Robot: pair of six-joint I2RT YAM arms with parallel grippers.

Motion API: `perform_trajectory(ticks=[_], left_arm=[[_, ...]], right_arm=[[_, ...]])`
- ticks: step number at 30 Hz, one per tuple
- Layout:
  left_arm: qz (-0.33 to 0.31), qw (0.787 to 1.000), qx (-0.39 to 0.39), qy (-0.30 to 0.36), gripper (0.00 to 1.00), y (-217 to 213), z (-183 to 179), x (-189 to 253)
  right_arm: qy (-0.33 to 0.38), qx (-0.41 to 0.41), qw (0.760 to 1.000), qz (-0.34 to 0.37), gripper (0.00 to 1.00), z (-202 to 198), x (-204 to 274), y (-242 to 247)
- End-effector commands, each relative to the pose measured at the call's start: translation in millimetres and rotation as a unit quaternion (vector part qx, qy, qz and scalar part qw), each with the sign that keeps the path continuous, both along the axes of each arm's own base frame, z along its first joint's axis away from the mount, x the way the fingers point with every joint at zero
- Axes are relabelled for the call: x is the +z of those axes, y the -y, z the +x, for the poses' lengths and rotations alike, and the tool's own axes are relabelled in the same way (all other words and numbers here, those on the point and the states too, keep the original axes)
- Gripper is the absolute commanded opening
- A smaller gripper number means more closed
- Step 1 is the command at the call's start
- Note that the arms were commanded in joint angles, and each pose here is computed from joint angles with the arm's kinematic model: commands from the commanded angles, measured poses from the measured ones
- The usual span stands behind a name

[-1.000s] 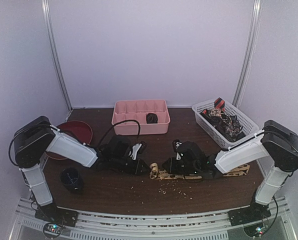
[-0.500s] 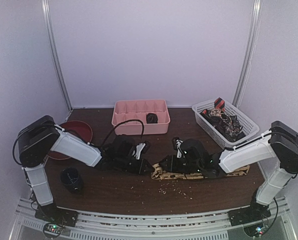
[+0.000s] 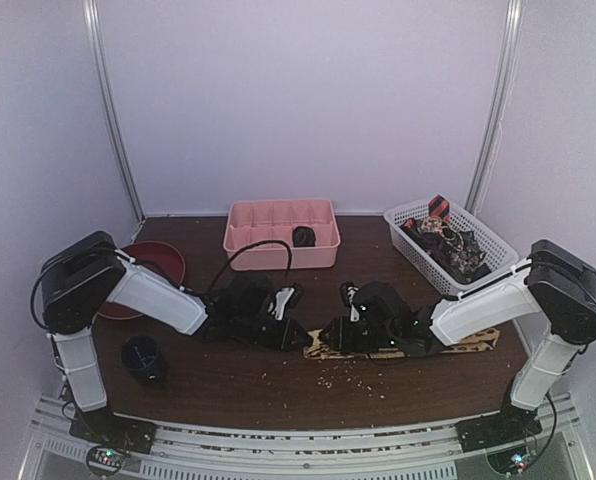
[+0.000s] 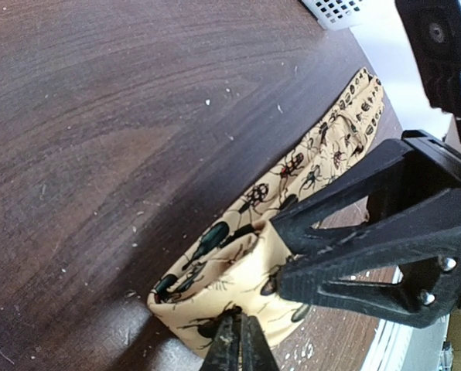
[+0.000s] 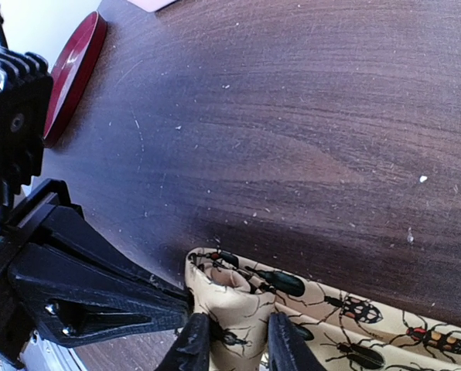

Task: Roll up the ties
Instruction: Roll the tie at the center of the board.

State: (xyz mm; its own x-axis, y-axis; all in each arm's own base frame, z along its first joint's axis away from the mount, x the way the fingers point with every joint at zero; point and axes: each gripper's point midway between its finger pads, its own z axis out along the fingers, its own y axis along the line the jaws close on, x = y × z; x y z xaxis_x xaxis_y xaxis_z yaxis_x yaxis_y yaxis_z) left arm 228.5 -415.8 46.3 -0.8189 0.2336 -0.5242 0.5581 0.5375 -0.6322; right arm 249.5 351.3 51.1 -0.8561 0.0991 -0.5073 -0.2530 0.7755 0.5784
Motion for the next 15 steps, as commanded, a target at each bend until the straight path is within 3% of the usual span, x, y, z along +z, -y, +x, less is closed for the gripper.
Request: perform_trajectory(ticks=[1, 8, 15], left_arm=[[-0.010, 1.000, 0.001, 0.008, 0.05, 6.3, 1.8, 6.5], [0.021, 0.998, 0.058, 0.026, 0.05, -20.1, 14.6, 9.2], [0.032, 0.997, 0.067, 0.011, 0.02, -32.0, 10.1, -5.7]], right_arm=[[-0.003, 0.002, 1.000, -0.022, 0.24, 0.3, -9.8, 4.0], [-0.008, -0.003, 0.999, -0.040, 0.20, -1.7, -24.6, 13.0], [-0.011, -0.010, 0.999, -0.041, 0.19, -1.6, -30.3, 19.9]])
